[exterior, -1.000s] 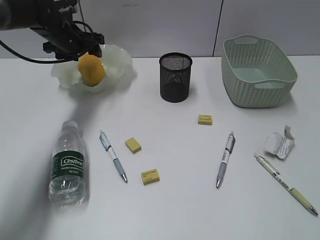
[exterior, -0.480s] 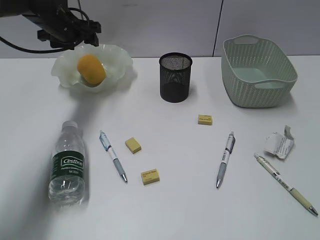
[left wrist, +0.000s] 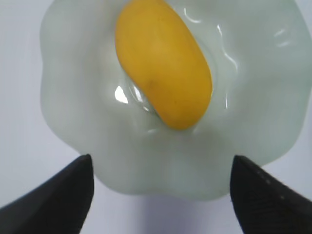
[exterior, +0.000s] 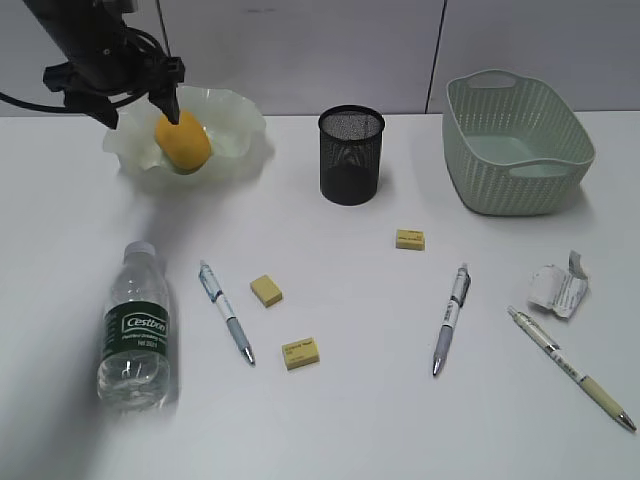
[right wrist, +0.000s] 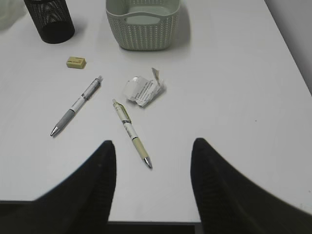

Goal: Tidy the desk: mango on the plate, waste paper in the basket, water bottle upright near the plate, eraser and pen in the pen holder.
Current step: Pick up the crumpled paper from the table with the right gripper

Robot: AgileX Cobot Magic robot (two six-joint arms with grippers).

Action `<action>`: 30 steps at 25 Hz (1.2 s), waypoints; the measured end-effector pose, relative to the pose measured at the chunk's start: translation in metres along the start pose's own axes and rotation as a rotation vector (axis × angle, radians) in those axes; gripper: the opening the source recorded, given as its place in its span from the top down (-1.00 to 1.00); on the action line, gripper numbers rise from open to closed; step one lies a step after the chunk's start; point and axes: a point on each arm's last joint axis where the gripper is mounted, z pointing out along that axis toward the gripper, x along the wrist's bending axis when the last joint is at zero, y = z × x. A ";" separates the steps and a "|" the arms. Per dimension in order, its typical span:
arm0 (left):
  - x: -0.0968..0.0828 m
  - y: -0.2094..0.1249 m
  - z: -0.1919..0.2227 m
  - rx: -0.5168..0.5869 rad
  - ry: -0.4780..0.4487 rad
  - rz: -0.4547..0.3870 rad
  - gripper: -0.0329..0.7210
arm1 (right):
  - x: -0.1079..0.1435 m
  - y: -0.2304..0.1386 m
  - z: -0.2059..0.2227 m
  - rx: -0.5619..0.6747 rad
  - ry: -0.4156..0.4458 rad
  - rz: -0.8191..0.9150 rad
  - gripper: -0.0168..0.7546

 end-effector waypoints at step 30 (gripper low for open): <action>0.046 -0.092 -0.138 0.203 0.053 0.052 -0.63 | 0.000 0.000 0.000 0.000 0.000 0.000 -0.09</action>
